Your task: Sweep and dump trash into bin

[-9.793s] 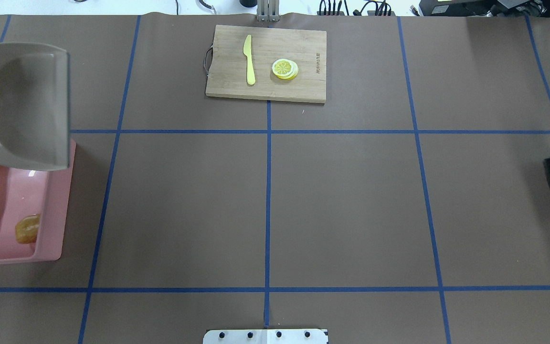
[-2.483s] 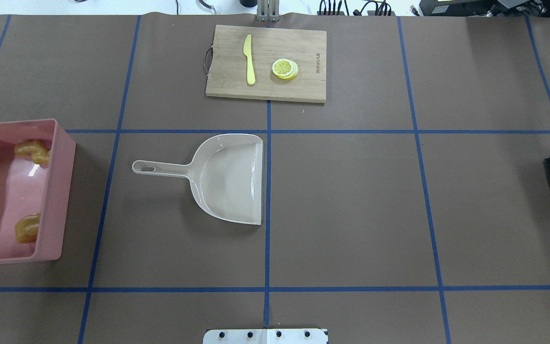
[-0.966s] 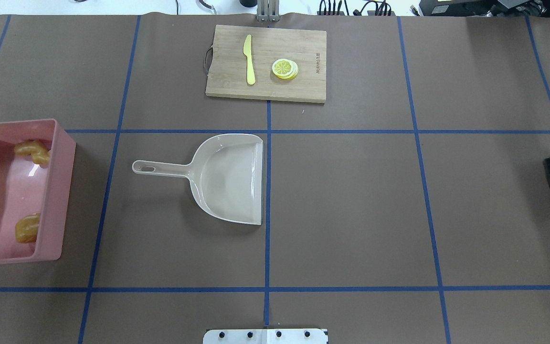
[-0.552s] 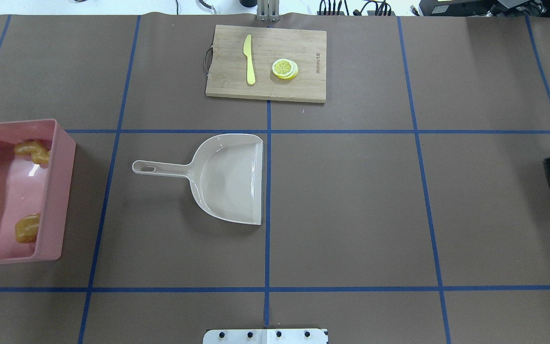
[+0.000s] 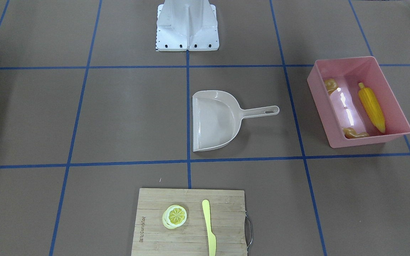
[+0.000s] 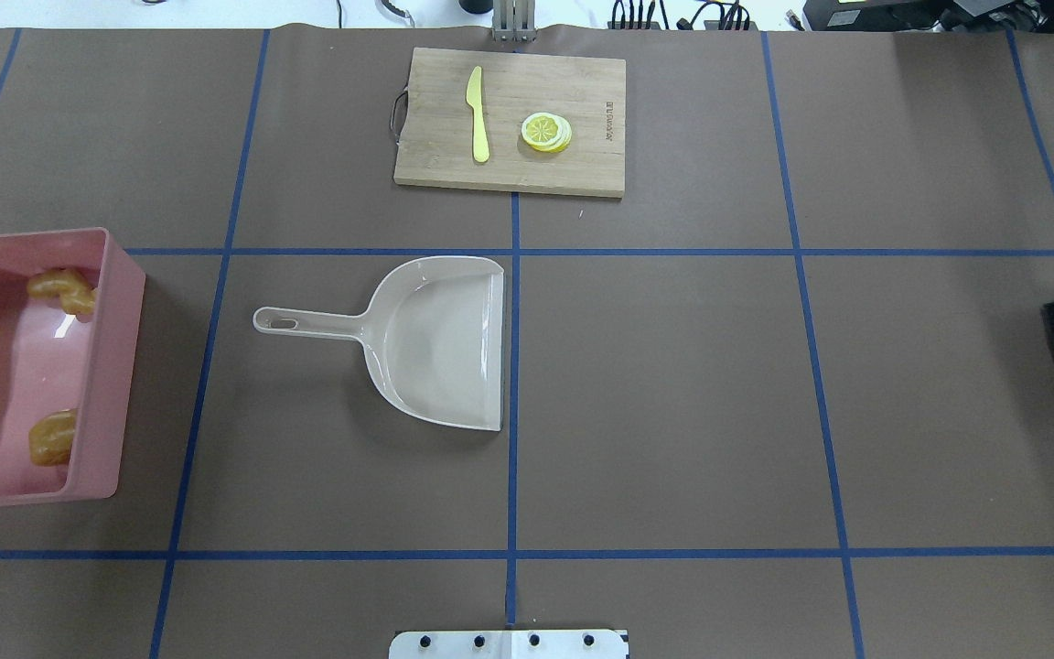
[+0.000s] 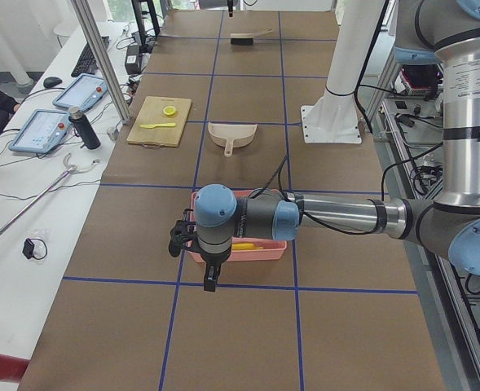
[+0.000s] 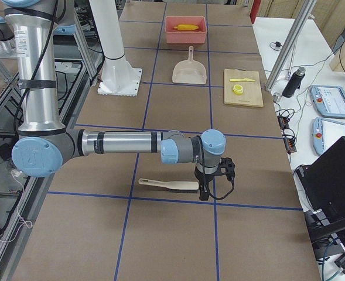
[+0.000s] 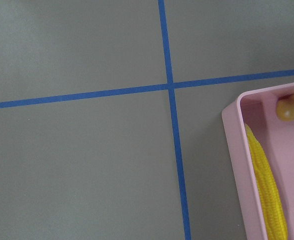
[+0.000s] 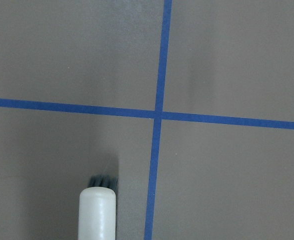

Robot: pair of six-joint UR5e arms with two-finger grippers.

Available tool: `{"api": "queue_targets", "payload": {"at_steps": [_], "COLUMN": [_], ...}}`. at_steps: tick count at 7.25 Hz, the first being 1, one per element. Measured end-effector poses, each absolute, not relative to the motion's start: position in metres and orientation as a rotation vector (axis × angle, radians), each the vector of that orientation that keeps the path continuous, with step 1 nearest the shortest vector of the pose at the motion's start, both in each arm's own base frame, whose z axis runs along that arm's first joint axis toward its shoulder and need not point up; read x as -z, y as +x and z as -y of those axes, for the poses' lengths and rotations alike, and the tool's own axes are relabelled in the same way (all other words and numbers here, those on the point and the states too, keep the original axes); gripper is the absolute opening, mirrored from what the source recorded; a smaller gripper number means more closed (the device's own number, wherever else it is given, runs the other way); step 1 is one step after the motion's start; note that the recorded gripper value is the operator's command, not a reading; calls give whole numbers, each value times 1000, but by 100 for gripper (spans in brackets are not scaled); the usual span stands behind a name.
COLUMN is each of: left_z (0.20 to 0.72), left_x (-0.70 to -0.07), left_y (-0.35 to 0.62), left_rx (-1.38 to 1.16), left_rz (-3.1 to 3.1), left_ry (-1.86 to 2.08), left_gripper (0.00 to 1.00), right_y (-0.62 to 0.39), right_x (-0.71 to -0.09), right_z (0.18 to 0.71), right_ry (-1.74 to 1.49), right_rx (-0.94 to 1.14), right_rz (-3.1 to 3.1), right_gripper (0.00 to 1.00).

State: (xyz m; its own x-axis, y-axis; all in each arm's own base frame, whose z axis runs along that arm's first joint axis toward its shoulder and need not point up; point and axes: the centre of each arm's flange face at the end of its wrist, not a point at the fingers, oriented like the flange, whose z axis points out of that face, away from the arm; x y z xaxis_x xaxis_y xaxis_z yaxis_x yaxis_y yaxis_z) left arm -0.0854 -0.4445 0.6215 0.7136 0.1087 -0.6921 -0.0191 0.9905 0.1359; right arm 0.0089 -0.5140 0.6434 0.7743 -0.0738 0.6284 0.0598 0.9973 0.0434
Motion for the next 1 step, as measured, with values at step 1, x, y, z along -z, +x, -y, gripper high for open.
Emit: {"api": "queue_targets", "payload": {"at_steps": [1], "left_z": [445], "left_x": [-622], "left_y": [-85], "left_rx": [-71], "left_rz": [-773], "left_ry": [122], "left_gripper": [98], "right_y": [9], "right_x": [-644], "right_z": [514], "right_ry": [20], "right_rx": [72], "right_rz": [681], "right_gripper": [100]}}
